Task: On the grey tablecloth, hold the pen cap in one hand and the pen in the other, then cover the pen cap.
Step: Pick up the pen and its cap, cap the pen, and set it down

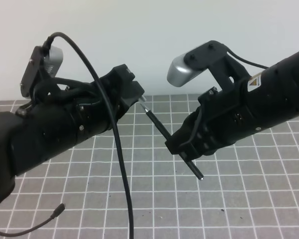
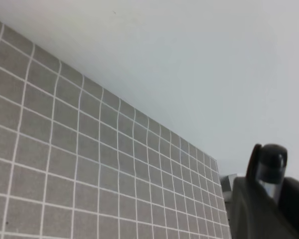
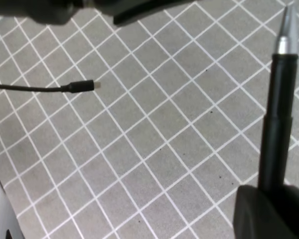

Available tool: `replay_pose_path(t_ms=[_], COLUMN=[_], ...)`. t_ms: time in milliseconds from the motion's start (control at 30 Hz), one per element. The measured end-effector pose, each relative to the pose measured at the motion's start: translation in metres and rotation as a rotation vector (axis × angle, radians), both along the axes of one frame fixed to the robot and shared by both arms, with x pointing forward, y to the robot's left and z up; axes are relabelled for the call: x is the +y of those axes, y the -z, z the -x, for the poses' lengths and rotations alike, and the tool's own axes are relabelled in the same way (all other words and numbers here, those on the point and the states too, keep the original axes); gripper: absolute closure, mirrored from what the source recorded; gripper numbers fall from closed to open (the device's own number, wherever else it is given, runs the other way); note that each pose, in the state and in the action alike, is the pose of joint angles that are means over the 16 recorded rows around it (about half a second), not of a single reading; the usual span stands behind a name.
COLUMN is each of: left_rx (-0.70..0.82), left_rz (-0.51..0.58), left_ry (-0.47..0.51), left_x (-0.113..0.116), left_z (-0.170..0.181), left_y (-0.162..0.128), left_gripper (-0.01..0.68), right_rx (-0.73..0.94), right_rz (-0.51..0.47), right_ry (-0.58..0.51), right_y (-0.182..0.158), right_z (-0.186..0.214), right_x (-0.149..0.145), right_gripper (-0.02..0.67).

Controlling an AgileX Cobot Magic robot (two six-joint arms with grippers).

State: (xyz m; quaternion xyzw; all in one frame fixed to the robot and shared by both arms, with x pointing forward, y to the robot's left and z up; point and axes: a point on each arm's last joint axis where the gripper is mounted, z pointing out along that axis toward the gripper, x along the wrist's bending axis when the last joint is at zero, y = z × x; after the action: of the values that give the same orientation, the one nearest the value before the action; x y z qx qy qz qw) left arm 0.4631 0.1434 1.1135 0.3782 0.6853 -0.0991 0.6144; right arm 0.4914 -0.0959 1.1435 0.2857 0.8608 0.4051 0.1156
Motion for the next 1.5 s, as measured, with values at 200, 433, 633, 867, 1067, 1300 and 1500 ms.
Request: replay_pose_path(t_ms=[200, 433, 633, 867, 1067, 1300, 1500], left_rx=[0.001, -0.005, -0.034, -0.092, -0.133, -0.152, -0.137], left_rz=[0.003, 0.005, -0.015, -0.062, -0.097, -0.107, -0.1], left_ry=[0.002, 0.024, 0.064, 0.121, 0.154, 0.185, 0.224], left_x=[0.0, -0.002, -0.004, -0.007, -0.008, -0.011, -0.016], left_z=[0.0, 0.001, 0.003, 0.005, 0.006, 0.007, 0.005], left_y=[0.0, -0.001, -0.002, -0.003, -0.003, -0.003, 0.003], left_gripper=[0.673, 0.673, 0.673, 0.673, 0.673, 0.673, 0.673], right_rx=[0.005, -0.005, -0.021, -0.038, -0.045, -0.058, -0.073], right_rz=[0.003, -0.002, -0.017, -0.036, -0.051, -0.074, -0.088], right_ry=[0.004, 0.014, 0.024, 0.035, 0.044, 0.061, 0.076], right_y=[0.0, -0.001, -0.002, -0.004, -0.005, -0.007, -0.007], right_z=[0.0, -0.001, -0.003, -0.004, -0.005, -0.007, -0.008], right_x=[-0.001, -0.001, 0.0, 0.001, 0.001, 0.002, 0.002], right_gripper=[0.573, 0.573, 0.573, 0.573, 0.574, 0.574, 0.574])
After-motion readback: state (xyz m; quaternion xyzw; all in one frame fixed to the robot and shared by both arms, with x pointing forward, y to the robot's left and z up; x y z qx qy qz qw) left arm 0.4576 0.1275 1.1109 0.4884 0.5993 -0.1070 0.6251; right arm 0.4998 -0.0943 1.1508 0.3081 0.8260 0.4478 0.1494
